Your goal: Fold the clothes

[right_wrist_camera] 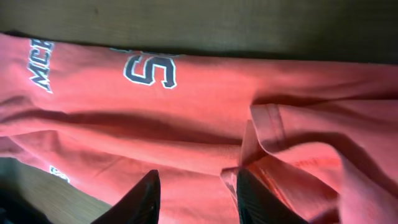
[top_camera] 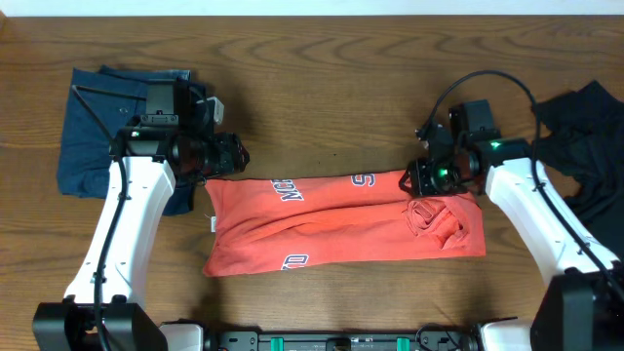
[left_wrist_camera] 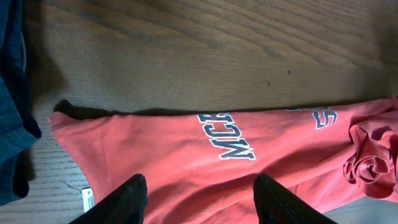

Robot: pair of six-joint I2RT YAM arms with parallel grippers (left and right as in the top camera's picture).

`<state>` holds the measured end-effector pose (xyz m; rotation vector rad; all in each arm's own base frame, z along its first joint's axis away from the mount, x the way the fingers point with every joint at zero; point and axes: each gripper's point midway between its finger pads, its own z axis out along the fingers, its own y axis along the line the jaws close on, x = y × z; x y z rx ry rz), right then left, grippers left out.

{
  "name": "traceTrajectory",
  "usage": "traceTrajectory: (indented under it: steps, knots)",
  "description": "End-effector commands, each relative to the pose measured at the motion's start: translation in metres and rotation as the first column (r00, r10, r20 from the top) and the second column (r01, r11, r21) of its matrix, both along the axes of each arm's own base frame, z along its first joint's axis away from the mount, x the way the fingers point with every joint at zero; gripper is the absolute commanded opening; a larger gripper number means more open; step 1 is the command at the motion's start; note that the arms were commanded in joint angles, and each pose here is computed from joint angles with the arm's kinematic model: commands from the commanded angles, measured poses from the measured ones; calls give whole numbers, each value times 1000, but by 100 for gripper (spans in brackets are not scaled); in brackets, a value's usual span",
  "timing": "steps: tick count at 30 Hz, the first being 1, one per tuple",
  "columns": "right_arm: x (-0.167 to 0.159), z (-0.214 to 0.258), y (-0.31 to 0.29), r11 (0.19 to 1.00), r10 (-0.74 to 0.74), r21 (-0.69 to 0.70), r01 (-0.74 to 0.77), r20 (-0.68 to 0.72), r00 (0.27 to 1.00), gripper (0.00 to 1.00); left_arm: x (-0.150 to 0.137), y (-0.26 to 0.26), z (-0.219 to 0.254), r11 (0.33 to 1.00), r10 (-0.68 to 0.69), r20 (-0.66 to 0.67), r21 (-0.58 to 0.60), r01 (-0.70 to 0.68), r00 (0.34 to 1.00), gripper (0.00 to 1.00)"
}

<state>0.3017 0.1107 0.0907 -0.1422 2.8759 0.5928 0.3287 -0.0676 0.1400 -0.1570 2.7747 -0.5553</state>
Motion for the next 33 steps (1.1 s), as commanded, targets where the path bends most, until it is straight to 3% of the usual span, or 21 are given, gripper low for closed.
traceTrajectory:
  steps: [1, 6, 9, 14, 16, 19, 21, 24, 26, 30, 33]
  knots:
    - [8, 27, -23, 995, -55, -84, 61, 75, 996, 36, 3, 0, 9, 1000, -7, 30, -2, 7, 1000, 57]
    - [-41, 5, -67, 941, -164, -316, 121, -111, 980, 34, 3, 0, 9, 1000, -7, 30, -2, 7, 1000, 57]
    - [-57, -8, -92, 875, -275, -445, 190, -134, 952, 34, 3, 0, 9, 1000, -7, 31, -2, 7, 999, 57]
    - [-73, -27, -92, 873, -284, -454, 176, -180, 942, 18, 3, 0, 9, 1000, -7, 31, -2, 7, 999, 57]
    - [-83, -33, -91, 874, -276, -462, 154, -210, 938, 18, 3, 0, 9, 1000, -7, 31, -2, 7, 999, 57]
    - [-99, -43, -89, 868, -287, -476, 141, -250, 925, 25, 3, 0, 9, 1000, -7, 32, -2, 7, 999, 57]
    - [-108, -50, -90, 858, -317, -490, 154, -269, 909, 37, 3, 0, 9, 1000, -7, 32, -2, 7, 999, 57]
    - [-114, -60, -89, 860, -328, -482, 165, -276, 904, 39, 3, 0, 9, 1000, -7, 32, -2, 7, 999, 57]
    - [-114, -64, -87, 865, -326, -472, 168, -276, 904, 33, 3, 0, 9, 1000, -7, 32, -2, 7, 999, 57]
    - [-114, -63, -87, 866, -326, -472, 167, -277, 904, 1, 3, 0, 9, 1000, -7, 32, -2, 7, 999, 57]
    - [-115, -61, -79, 885, -316, -436, 165, -300, 900, 1, 3, 0, 9, 1000, -7, 32, -2, 7, 999, 57]
